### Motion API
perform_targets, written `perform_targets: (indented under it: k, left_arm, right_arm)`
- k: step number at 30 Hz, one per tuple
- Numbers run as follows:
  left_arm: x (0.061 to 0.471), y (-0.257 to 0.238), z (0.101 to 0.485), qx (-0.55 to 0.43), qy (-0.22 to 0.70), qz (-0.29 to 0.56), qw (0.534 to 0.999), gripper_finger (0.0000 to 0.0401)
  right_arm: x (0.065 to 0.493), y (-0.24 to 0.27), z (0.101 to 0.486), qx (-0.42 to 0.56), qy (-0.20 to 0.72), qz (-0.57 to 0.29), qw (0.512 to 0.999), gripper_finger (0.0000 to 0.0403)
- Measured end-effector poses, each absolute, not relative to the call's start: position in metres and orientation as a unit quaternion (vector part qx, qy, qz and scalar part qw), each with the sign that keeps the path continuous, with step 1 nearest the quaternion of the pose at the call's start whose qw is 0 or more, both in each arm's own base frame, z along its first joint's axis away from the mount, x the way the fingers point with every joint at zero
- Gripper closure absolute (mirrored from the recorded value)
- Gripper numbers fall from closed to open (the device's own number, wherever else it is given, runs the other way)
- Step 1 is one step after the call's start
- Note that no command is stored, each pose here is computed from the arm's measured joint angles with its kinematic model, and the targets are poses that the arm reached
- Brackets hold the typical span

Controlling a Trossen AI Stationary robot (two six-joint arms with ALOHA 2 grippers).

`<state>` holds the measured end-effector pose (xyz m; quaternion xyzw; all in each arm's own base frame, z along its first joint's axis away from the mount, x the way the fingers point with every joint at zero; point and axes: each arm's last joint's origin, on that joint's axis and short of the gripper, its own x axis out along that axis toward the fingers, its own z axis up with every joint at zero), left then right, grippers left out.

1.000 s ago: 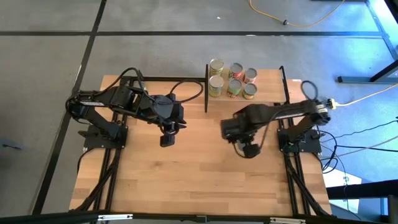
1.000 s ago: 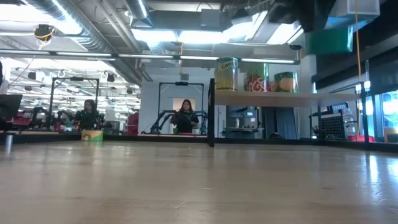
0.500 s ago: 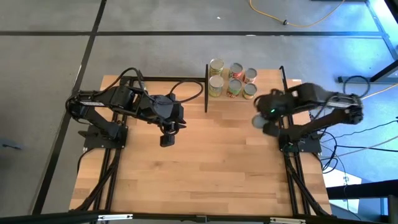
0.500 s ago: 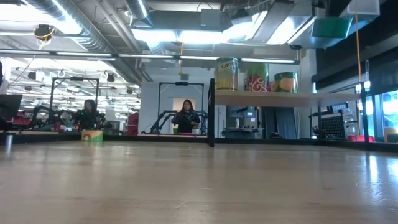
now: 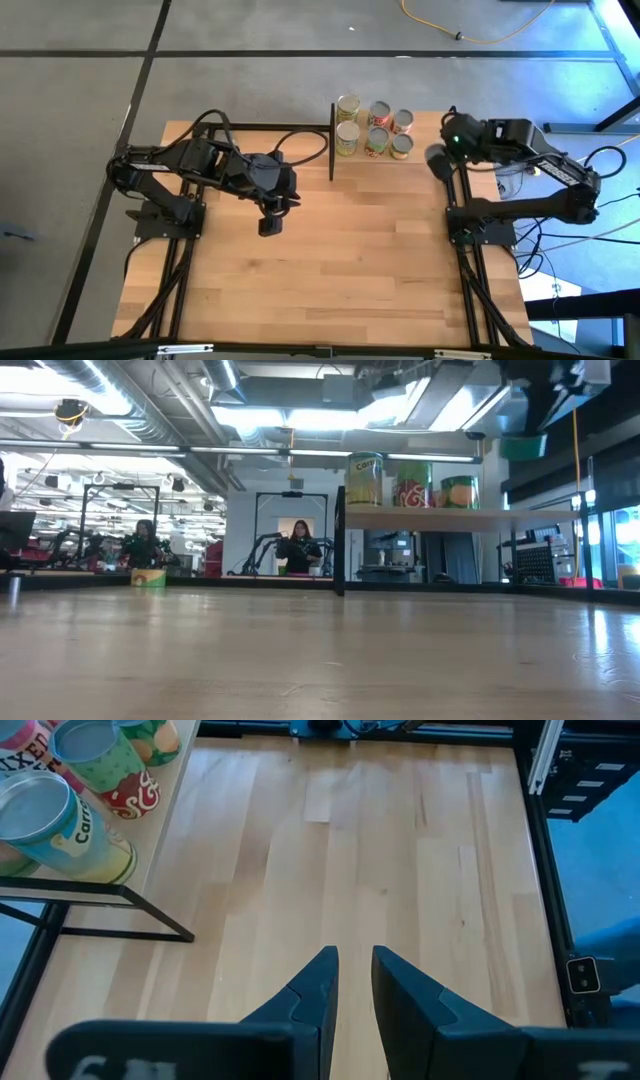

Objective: Pick and place cans onto a shelf
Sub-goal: Put the blue can on the shelf

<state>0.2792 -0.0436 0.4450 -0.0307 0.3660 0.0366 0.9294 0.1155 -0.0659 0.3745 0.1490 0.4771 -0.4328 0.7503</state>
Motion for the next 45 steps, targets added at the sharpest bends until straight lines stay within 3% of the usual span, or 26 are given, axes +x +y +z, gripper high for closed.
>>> perform_targets:
  k: [7,24,31,38,45]
  left_arm:
    - [0.279,-0.044,0.445,-0.032,0.366,0.037,0.929,0.0344]
    - [0.281,-0.043,0.447,-0.037,0.352,0.038,0.935,0.0344]
    - [0.282,-0.036,0.447,-0.042,0.352,0.049,0.934,0.0344]
    - [0.283,-0.029,0.447,-0.046,0.352,0.061,0.933,0.0344]
    - [0.282,-0.028,0.446,-0.045,0.36,0.063,0.93,0.0344]
  right_arm:
    - [0.117,-0.105,0.369,0.15,0.481,-0.483,0.716,0.0389]
    - [0.124,-0.158,0.295,0.187,0.506,-0.477,0.694,0.0384]
    - [0.127,-0.162,0.297,0.175,0.491,-0.479,0.706,0.0329]
    - [0.128,-0.162,0.32,0.169,0.469,-0.483,0.72,0.0319]
    - [0.128,-0.143,0.353,0.184,0.484,-0.338,0.786,0.0317]
